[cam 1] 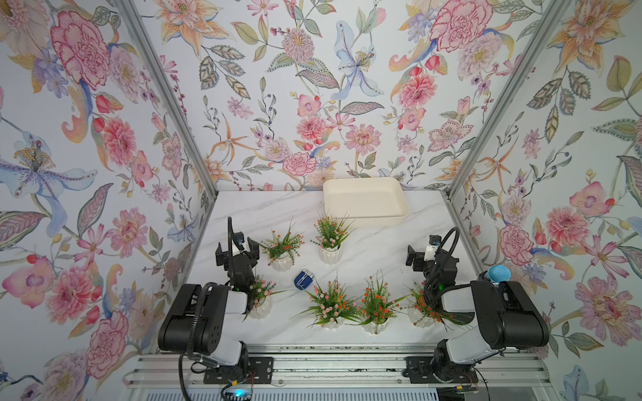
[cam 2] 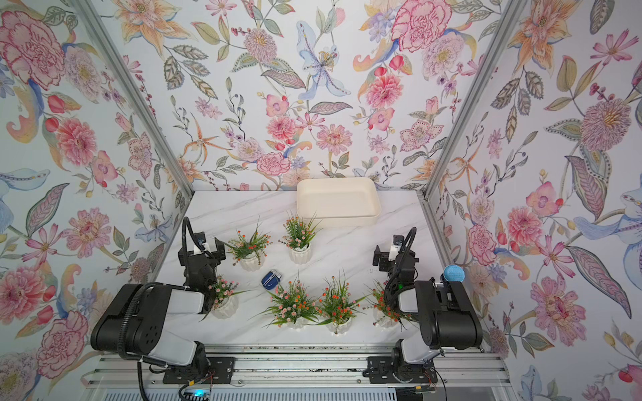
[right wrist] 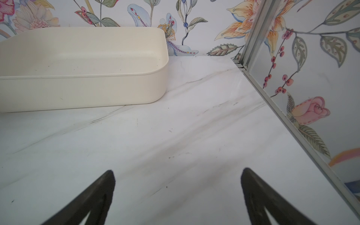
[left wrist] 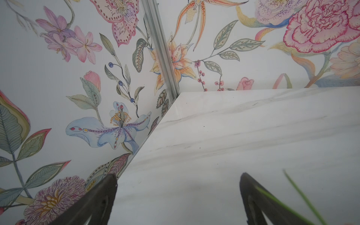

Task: Put the potted gypsophila into the storage box
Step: Pick up the baby's breath potted plant from the center of the board.

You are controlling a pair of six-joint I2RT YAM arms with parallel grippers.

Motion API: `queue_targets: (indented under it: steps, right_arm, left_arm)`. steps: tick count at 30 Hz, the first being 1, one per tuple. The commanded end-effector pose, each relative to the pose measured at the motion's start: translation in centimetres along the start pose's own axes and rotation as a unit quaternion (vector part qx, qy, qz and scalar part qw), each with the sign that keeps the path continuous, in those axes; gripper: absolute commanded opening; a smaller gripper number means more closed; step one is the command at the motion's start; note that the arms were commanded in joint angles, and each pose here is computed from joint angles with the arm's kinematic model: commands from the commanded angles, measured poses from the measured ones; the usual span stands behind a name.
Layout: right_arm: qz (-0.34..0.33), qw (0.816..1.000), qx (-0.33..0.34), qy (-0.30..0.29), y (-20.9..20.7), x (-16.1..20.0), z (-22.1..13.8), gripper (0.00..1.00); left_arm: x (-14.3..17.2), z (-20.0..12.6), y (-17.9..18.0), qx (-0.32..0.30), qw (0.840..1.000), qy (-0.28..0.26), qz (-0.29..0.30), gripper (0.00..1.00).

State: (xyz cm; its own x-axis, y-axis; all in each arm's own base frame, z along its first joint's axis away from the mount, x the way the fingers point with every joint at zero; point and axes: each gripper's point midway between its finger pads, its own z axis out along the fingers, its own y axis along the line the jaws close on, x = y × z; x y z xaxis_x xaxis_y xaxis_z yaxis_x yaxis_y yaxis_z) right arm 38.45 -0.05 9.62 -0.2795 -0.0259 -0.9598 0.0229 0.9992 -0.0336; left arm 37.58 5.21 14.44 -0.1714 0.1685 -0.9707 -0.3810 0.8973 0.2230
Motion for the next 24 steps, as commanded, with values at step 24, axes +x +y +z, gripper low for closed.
queue_targets:
  steps: [24]
  right_arm:
    - [-0.040, 0.994, -0.106, 0.009, 4.7, -9.5, 2.3, 1.00]
  left_arm:
    - [-8.6, 0.3, 0.6, 0.004, 0.999, -0.045, 0.006, 1.00]
